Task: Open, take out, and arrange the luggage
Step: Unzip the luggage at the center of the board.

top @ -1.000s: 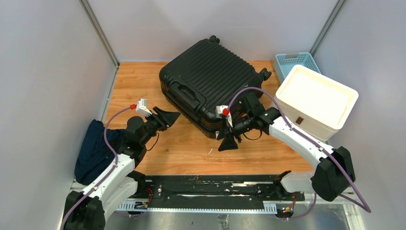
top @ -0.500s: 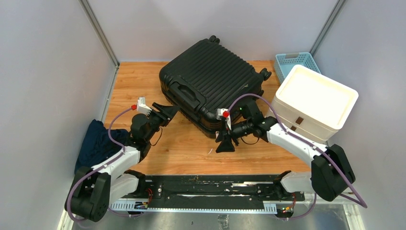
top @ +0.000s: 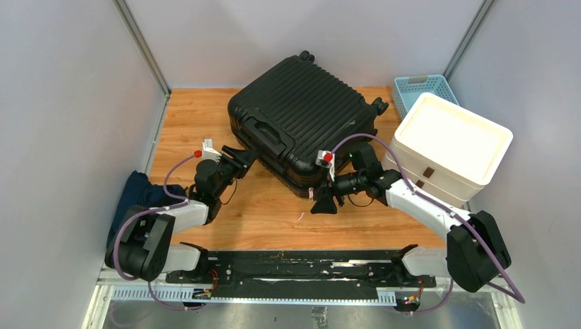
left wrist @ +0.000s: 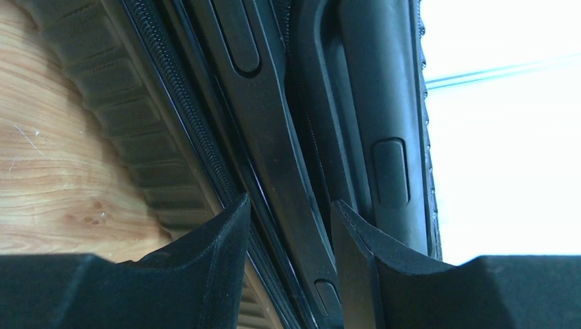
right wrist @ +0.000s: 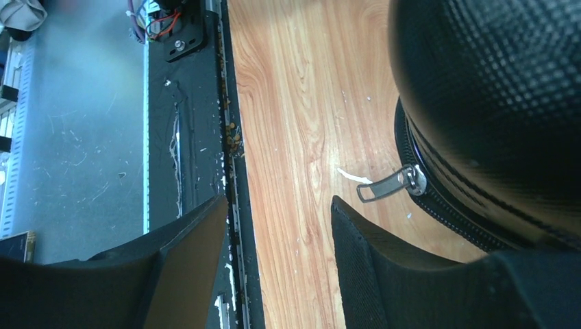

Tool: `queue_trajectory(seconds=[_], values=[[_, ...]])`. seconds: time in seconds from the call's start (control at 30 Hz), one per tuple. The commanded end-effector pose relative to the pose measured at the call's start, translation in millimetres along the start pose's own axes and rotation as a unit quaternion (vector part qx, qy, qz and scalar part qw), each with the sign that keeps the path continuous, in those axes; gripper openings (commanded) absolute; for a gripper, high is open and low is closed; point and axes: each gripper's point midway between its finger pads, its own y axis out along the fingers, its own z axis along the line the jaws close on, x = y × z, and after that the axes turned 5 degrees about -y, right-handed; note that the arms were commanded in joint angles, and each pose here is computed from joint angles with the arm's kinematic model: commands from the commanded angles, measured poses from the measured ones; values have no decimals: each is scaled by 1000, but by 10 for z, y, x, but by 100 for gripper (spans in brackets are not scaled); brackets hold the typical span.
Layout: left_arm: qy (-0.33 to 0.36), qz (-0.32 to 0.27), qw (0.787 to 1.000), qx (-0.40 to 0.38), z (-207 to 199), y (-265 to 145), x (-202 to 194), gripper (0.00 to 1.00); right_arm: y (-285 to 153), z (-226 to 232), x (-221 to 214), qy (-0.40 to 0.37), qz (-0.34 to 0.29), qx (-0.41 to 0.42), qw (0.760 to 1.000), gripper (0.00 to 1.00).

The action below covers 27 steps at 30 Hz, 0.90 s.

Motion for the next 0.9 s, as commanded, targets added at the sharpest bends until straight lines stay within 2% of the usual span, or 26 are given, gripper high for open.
queue_trajectory(seconds=[0.0, 0.17, 0.33, 0.57, 0.77, 0.87], values=[[-9, -6, 999, -39, -193, 115, 64, 48, -52, -143, -84, 15, 1, -44, 999, 61], [-26, -3, 999, -46, -208, 190, 58, 45, -74, -316, -119, 50, 0, -98, 994, 61], [-48, 10, 995, -84, -330, 241, 24, 27, -38, -523, -154, 71, -22, -145, 987, 61], [-78, 24, 987, -137, -463, 223, -21, 4, 43, -600, -110, 67, -77, -149, 984, 60], [-75, 21, 986, -150, -552, 158, 1, 0, 89, -582, -33, 82, -127, -138, 979, 57], [-71, 17, 986, -151, -581, 131, 15, 0, 93, -681, -80, 88, -123, -165, 975, 55]])
